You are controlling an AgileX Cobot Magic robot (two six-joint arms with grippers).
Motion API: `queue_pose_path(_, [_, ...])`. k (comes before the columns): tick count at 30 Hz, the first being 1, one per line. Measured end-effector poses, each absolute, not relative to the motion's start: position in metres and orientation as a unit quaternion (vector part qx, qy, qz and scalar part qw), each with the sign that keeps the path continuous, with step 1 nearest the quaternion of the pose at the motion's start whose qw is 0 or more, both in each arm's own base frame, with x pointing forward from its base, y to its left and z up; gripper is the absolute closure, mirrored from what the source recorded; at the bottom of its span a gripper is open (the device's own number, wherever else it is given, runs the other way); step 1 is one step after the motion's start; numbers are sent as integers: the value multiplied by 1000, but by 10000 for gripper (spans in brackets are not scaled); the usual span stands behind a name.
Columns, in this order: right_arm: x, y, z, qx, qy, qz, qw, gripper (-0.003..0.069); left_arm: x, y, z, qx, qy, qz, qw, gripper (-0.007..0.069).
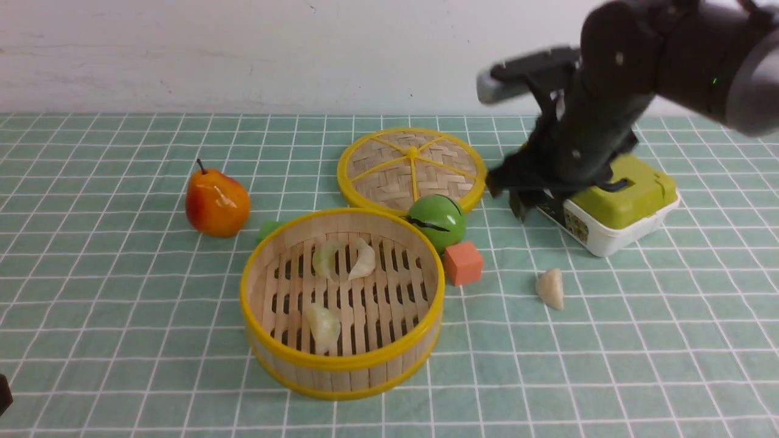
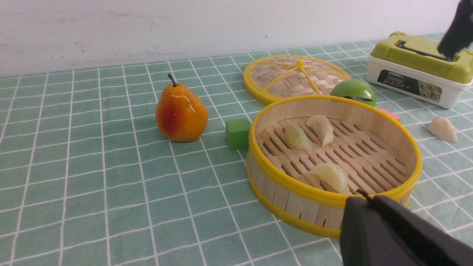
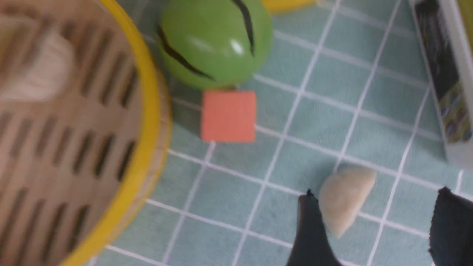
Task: Put the dumplings into the steamer on the table with the blue tablecloth.
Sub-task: 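Reach for and grasp a dumpling lying on the table beside the steamer, then place the dumpling in the bamboo steamer basket with the right gripper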
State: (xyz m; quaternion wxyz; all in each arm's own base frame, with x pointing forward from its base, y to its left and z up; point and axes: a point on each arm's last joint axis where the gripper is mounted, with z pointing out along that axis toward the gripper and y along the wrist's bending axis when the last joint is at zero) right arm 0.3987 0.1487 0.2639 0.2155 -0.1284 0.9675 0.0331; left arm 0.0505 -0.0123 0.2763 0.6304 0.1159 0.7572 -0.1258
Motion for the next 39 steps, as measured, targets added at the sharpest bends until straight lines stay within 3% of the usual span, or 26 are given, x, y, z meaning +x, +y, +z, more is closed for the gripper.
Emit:
queue_pose_path(6, [403,117,186,-25,983,65,171,295,51,-12,276,116,757,-126,630,622])
queue_pose_path(15, [411,117,163,-15,977,77,196,444,51,-12,276,116,757,-125,631,622])
queue_pose_path(18, [411,117,163,-27,977,75,197,443,51,-12,276,116,757,-125,631,620])
queue_pose_path(21, [409,117,168,-40,977,73,197,443,51,-12,276,116,757,-125,631,619])
queue_pose_path(26, [402,117,204,-55,970,83,221,443,51,-12,276,117,757,-124,631,619])
queue_pose_path(30, [389,133,260,-64,949,143,273,443,51,-12,276,118,755,-124,633,619])
queue_pose_path(33, [368,170,288,-109,927,214,289,443,53,-14,271,126,749,-122,638,619])
queue_pose_path(39, [345,235,272,-188,905,269,269,443,56,-16,263,142,739,-113,649,619])
